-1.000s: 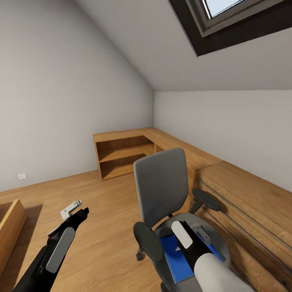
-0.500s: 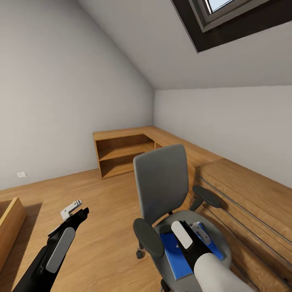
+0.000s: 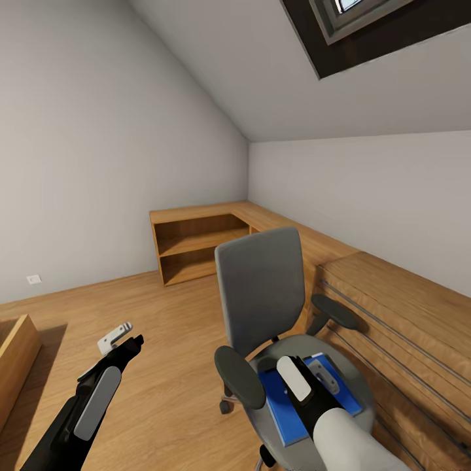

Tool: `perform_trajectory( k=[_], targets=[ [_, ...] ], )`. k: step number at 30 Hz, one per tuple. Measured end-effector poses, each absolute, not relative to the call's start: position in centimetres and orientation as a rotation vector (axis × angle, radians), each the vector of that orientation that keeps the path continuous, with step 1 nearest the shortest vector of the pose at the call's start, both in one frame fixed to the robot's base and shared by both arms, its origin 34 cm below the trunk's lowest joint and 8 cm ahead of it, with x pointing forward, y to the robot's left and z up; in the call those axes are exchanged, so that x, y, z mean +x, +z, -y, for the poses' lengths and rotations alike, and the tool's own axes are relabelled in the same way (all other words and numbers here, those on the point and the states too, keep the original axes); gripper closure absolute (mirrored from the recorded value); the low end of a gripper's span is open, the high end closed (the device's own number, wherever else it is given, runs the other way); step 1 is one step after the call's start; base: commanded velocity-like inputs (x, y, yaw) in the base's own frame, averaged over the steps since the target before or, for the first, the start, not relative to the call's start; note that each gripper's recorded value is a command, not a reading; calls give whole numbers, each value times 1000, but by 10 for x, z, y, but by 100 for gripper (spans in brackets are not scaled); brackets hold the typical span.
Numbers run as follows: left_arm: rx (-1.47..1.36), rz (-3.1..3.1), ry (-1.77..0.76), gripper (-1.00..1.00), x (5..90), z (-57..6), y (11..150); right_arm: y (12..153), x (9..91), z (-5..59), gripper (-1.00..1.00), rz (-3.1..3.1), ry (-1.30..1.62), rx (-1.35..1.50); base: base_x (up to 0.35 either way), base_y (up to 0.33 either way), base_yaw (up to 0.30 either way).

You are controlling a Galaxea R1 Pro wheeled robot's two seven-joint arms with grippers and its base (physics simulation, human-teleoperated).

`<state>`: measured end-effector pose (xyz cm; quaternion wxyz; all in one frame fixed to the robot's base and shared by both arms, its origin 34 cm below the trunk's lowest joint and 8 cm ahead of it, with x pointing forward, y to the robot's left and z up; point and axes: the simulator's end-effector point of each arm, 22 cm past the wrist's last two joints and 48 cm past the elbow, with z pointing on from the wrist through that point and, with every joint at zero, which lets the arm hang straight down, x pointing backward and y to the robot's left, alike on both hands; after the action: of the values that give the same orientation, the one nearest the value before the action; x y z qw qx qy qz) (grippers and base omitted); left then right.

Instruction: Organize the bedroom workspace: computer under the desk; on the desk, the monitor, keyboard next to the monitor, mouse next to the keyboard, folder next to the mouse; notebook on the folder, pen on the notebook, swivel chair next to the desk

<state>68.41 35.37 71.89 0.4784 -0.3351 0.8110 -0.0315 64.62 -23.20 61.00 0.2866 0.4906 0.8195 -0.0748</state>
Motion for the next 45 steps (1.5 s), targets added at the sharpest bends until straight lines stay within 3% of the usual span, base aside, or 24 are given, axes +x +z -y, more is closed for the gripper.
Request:
perform_trajectory(
  k=[45],
  targets=[
    [-807,-2023,-61,-100,679,-349,701,595,655,216,-100,-2217,-63,1270,48,0,0]
  ],
)
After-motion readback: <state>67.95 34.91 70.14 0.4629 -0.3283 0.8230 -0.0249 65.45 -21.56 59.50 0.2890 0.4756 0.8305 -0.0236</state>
